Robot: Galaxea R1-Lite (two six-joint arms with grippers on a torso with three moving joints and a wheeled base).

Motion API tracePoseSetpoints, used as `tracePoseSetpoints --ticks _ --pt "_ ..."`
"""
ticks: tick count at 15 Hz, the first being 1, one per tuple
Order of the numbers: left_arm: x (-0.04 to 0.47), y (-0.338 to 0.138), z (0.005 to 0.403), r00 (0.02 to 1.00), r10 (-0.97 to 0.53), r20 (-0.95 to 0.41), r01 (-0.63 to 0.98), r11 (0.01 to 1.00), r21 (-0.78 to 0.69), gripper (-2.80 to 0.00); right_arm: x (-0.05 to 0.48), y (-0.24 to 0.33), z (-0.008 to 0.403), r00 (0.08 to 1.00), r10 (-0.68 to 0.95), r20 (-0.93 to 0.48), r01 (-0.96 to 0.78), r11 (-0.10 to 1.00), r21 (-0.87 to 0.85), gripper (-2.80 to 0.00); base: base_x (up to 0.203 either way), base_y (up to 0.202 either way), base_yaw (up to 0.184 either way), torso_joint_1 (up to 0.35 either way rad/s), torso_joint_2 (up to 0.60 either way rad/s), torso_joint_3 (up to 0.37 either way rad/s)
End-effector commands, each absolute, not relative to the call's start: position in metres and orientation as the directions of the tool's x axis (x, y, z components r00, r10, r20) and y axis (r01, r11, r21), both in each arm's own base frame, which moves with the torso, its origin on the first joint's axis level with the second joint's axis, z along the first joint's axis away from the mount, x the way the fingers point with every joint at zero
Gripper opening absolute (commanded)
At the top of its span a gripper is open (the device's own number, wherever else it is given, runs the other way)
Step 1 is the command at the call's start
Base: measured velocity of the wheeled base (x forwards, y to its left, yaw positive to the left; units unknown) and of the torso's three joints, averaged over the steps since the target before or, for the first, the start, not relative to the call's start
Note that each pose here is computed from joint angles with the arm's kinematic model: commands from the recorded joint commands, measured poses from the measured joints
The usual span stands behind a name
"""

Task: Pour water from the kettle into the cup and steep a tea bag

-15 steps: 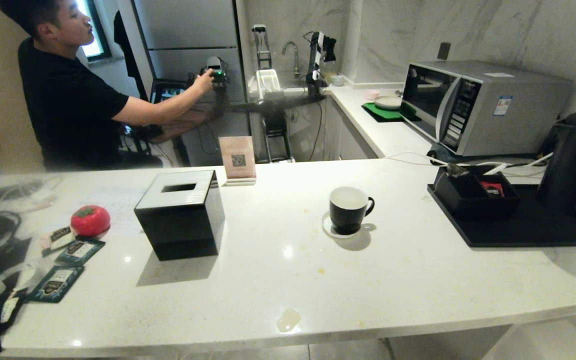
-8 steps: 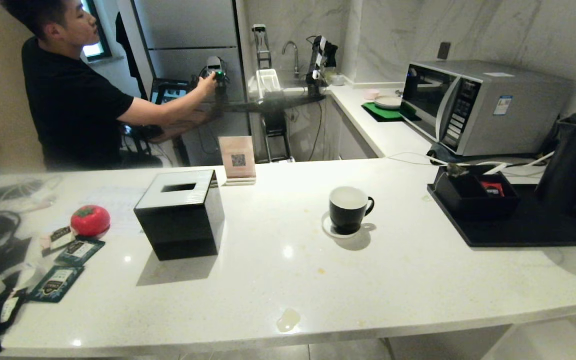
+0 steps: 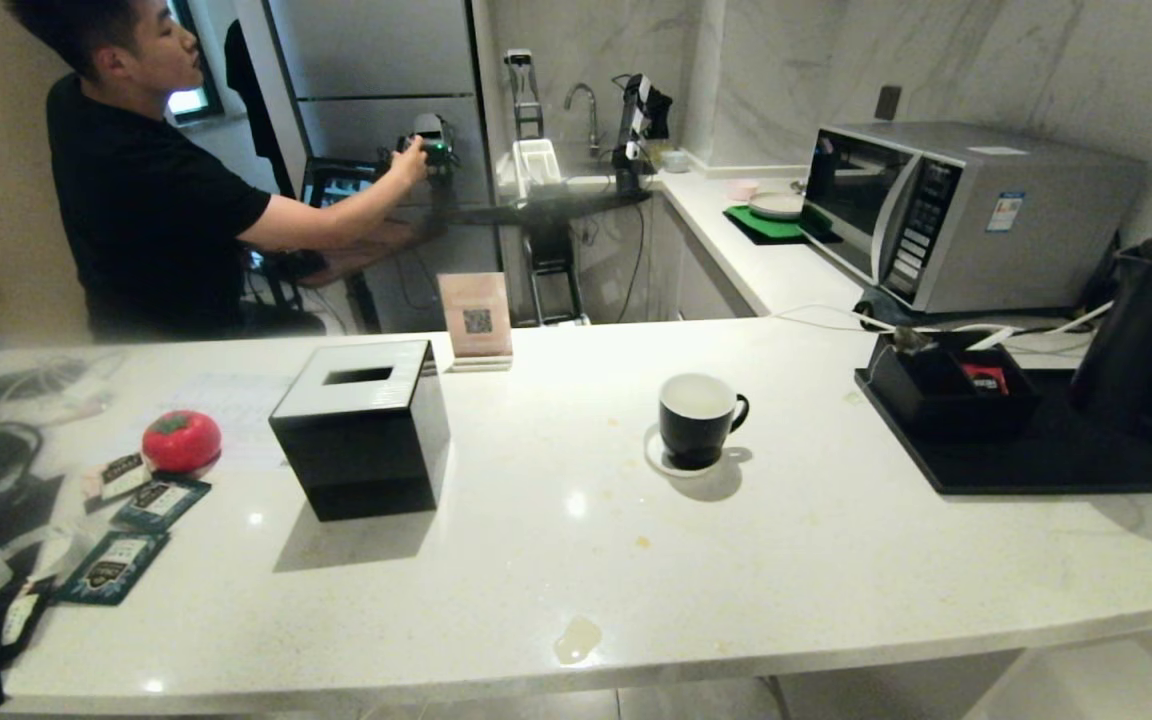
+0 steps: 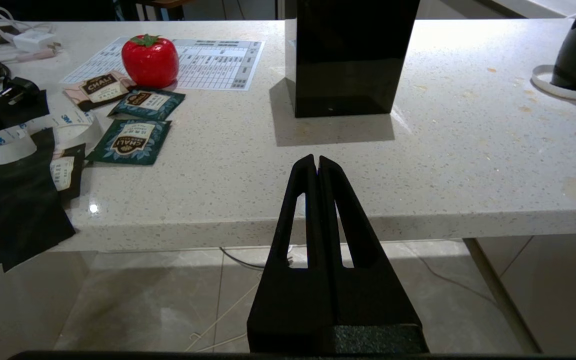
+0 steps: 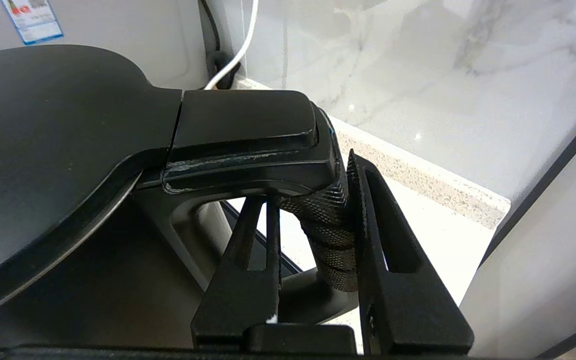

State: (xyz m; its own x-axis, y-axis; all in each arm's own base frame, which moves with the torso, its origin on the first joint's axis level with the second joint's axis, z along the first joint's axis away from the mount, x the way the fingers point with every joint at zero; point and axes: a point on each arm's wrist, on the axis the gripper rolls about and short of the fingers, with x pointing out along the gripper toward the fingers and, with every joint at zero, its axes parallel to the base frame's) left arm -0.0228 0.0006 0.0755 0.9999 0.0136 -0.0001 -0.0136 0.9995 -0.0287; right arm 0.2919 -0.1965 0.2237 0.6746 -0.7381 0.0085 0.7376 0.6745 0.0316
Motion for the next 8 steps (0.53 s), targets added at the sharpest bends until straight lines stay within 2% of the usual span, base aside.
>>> tracePoseSetpoints --ticks 1,8 --pt "-0.023 0.001 0.076 1.0 0.015 -0.002 -0.015 0.999 -0.029 -2.8 0.296 -0.206 0.211 0.661 -0.75 -0.022 0.75 0.661 0.023 -2.8 0.0 0.0 0.0 0.0 0.0 0.0" --pt "-0.023 0.001 0.076 1.0 0.015 -0.002 -0.015 0.999 -0.029 -2.8 0.315 -0.228 0.19 0.644 -0.764 -0.035 0.765 0.643 0.041 -2.8 0.0 0.0 0.0 0.0 0.0 0.0"
